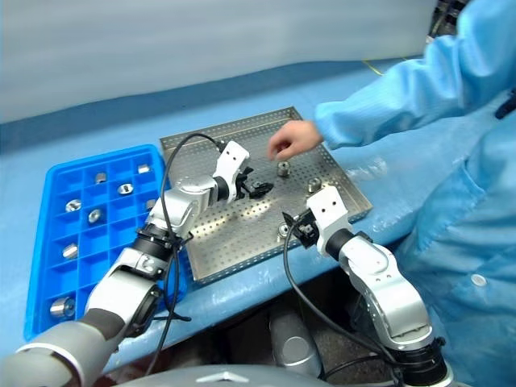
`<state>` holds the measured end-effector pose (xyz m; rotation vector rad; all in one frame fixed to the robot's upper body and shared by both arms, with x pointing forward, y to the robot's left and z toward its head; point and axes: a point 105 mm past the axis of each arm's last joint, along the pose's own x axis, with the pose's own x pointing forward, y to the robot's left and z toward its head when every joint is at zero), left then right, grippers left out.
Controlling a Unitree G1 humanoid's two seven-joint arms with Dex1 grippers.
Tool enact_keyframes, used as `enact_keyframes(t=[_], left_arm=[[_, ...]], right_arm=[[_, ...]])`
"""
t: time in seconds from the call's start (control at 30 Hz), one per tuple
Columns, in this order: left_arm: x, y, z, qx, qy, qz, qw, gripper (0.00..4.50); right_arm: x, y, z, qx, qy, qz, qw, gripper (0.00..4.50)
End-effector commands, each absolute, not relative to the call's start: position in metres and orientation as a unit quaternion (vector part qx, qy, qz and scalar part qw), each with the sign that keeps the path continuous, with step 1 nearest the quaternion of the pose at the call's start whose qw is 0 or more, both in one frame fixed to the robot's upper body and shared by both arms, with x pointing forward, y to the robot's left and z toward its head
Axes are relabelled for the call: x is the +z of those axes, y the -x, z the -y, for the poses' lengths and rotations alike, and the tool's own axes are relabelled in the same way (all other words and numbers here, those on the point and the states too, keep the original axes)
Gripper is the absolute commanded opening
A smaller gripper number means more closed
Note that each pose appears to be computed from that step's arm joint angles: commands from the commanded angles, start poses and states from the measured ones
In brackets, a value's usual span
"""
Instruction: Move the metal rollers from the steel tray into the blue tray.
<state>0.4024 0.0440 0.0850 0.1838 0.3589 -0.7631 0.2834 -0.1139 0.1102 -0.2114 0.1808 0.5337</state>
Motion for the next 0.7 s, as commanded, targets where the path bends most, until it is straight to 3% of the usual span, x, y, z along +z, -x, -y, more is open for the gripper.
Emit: enact_keyframes(t=[0.03, 0.7], left_arm=[[0.095, -0.408, -0.042, -0.365, -0.097, -0.153, 0.913, 4.29], [0.091, -0.403, -0.059, -0.35, -0.103, -0.154, 0.918, 4.29]], right_arm=[[0.12, -0.282, 0.113, 0.256, 0.106, -0.066, 0.959, 3.41], [0.117, -0.291, 0.109, 0.255, 0.102, -0.068, 0.959, 3.41]])
